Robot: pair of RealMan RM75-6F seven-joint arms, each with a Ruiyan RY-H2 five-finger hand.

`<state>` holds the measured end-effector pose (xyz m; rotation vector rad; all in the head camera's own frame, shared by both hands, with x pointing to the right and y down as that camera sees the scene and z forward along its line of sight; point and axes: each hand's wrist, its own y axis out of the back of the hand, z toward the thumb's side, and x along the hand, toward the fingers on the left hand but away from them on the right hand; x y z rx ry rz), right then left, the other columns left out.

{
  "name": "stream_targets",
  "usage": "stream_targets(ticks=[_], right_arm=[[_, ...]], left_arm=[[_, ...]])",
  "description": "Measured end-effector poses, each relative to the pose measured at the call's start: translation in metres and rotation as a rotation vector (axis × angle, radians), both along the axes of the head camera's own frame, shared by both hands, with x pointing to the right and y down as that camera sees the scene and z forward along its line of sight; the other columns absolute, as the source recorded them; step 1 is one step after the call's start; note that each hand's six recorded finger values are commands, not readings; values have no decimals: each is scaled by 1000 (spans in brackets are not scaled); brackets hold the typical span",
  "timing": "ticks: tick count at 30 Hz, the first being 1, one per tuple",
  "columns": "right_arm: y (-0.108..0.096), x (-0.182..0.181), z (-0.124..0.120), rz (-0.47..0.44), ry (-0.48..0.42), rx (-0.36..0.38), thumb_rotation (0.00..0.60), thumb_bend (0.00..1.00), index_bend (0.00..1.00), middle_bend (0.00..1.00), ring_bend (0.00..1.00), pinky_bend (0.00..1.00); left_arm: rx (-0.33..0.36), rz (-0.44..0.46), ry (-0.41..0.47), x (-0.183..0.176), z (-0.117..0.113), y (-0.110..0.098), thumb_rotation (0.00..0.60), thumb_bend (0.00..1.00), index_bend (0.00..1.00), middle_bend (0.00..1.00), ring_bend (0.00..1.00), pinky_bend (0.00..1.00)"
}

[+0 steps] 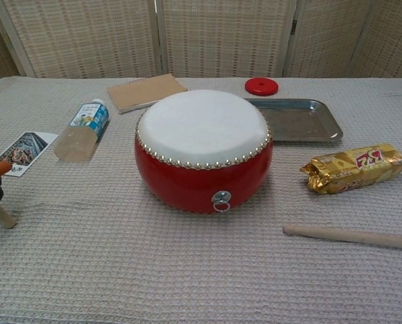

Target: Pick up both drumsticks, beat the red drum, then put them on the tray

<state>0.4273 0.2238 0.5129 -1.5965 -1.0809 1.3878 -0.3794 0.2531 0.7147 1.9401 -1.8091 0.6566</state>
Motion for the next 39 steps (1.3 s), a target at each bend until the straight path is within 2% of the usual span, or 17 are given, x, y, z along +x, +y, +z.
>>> stream_targets(ticks=[5,8,25,32,36,39], right_arm=[[1,1,0,7,1,0,600,186,68,215,30,176],[1,1,-1,7,1,6,600,186,68,215,30,176],[2,0,0,8,-7,4,600,186,68,215,30,176],[1,0,-1,7,-8,10,600,186,68,215,30,176],[1,1,-2,9,-7,14,600,186,68,215,30,176],[1,1,-3,11,-8,16,600,185,68,215,30,176]], left_arm=[[-10,2,-12,2,7,6,600,255,720,840,755,809],[-11,11,-22,3,11,8,600,256,725,849,763,839],[-16,56,-44,16,24,19,600,256,748,876,789,857],[-7,60,-70,21,29,14,600,256,828,975,895,990],[-4,68,-99,21,32,12,600,271,899,1000,976,1000],[3,77,-122,19,32,9,600,320,963,1000,1000,1000]])
